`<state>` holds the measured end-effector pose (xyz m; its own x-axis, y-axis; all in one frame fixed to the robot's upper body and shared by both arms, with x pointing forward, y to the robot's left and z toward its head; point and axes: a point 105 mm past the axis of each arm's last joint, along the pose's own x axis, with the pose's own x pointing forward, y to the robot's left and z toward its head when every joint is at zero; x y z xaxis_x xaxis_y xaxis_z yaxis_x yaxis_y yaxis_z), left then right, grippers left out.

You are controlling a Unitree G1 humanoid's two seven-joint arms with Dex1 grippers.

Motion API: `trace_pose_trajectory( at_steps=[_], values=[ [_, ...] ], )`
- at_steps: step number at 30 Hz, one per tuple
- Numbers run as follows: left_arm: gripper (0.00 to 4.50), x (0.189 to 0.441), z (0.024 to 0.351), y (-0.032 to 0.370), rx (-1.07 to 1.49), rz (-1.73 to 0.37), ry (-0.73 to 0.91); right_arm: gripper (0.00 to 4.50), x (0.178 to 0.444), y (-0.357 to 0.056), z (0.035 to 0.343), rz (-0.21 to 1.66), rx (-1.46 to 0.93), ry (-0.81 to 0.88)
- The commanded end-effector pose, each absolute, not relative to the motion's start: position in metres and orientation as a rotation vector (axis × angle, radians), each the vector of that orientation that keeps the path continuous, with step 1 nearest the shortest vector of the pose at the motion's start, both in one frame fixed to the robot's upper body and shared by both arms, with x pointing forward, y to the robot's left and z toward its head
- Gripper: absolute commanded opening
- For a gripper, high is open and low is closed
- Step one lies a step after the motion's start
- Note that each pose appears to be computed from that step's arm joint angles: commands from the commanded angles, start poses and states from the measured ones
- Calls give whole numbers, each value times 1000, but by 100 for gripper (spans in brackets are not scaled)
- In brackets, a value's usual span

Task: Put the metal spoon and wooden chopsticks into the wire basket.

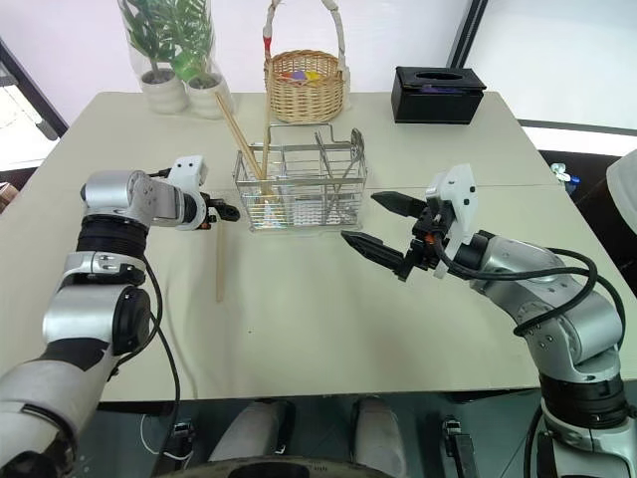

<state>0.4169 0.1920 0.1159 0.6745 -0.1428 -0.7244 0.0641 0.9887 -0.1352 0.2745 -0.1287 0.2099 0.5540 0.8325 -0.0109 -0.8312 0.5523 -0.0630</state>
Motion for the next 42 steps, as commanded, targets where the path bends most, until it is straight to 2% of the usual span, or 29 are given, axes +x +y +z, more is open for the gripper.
trace_pose_trajectory(
  at_steps=[1, 5, 6, 13, 17, 22, 24, 29, 31, 37, 40, 42],
  values=[
    [213, 419, 117, 185, -111, -140, 829, 450, 270, -128, 221, 979, -76, -84],
    [18, 421, 119, 185, -116, -140, 829, 450, 269, -128, 221, 977, -74, -84],
    [8, 421, 119, 185, -117, -136, 828, 450, 268, -128, 221, 977, -74, -84],
    [8, 421, 123, 200, -126, -81, 805, 450, 267, -131, 220, 985, -90, -74],
    [8, 430, 146, 223, -110, -5, 682, 450, 268, -133, 219, 980, -98, -62],
    [8, 448, 223, 260, 7, 110, 276, 450, 266, -136, 216, 986, -113, -43],
    [8, 447, 276, 264, -31, 111, 11, 450, 266, -137, 217, 986, -116, -39],
    [8, 419, 378, 258, -251, 26, -484, 450, 267, -142, 217, 988, -149, -19],
    [8, 410, 398, 250, -308, -39, -572, 450, 266, -143, 216, 988, -157, -12],
    [8, 391, 436, 212, -393, -253, -671, 450, 263, -147, 211, 971, -175, 2],
    [8, 388, 440, 195, -394, -320, -668, 450, 260, -148, 208, 962, -175, 6],
    [8, 395, 426, 174, -384, -377, -622, 450, 258, -150, 204, 944, -190, 14]
  ],
)
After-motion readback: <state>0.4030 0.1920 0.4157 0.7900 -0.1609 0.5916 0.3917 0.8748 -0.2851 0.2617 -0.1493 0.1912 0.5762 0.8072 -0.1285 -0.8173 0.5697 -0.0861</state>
